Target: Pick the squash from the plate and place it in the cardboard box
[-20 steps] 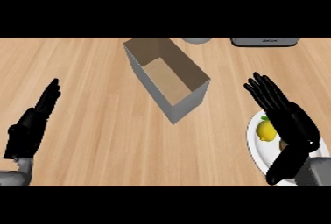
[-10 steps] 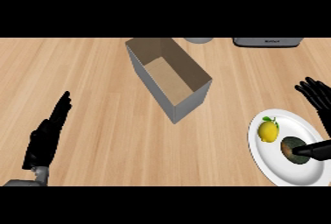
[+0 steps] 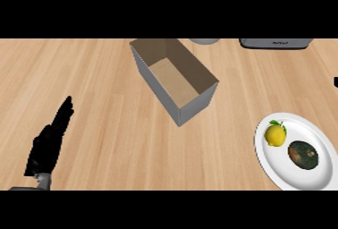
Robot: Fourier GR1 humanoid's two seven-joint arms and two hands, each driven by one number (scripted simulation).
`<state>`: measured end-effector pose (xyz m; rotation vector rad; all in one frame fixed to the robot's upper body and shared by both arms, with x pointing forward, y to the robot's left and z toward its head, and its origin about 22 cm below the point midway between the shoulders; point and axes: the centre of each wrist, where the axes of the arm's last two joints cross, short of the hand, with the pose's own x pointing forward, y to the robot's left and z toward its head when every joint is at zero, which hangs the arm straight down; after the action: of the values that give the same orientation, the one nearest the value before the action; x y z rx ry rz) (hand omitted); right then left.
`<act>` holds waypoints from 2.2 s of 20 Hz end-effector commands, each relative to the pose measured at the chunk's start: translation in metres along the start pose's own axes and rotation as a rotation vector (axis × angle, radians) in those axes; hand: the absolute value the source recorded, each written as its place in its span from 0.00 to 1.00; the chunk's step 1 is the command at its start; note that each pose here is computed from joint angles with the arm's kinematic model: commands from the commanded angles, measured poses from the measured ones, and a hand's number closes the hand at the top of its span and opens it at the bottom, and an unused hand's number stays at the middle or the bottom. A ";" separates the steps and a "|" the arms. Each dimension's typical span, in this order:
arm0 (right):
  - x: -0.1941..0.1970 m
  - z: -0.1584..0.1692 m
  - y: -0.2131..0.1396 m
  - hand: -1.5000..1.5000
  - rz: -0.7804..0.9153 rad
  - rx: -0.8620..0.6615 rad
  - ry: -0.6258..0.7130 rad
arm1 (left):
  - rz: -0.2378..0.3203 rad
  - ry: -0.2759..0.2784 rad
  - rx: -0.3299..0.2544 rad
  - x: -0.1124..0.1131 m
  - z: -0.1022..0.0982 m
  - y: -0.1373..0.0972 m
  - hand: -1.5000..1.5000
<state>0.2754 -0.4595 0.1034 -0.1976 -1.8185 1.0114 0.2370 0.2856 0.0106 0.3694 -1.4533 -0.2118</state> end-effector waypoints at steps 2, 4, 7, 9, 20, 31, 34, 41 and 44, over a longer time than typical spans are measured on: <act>0.013 0.008 -0.014 0.00 0.191 0.362 0.032 | 0.012 -0.004 -0.001 0.007 -0.006 0.002 0.50; 0.023 -0.005 -0.017 0.00 0.279 0.431 0.068 | 0.009 0.006 0.007 0.000 -0.006 0.007 0.50; 0.019 -0.001 0.001 0.00 0.290 0.536 0.089 | 0.004 0.012 0.005 -0.007 -0.003 0.002 0.50; 0.019 0.006 0.000 0.00 0.299 0.568 0.094 | 0.008 0.011 0.016 -0.008 -0.001 0.012 0.50; -0.011 0.016 0.045 0.00 0.379 0.522 0.194 | 0.007 0.000 0.024 -0.014 -0.014 0.004 0.50; -0.024 0.006 0.070 0.00 0.391 0.546 0.237 | 0.010 0.008 0.011 -0.017 0.006 0.000 0.50; -0.030 0.008 0.082 0.00 0.388 0.515 0.218 | 0.012 0.011 0.010 -0.003 -0.002 -0.001 0.50; -0.036 0.014 0.071 0.00 0.391 0.518 0.209 | -0.007 0.006 0.002 -0.001 -0.009 0.025 0.50; -0.023 0.007 0.086 0.00 0.401 0.536 0.230 | 0.005 0.010 0.017 -0.011 0.000 0.007 0.50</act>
<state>0.2595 -0.4265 0.0271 -0.3413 -1.2823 1.6388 0.2377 0.2948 0.0078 0.3792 -1.4522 -0.2002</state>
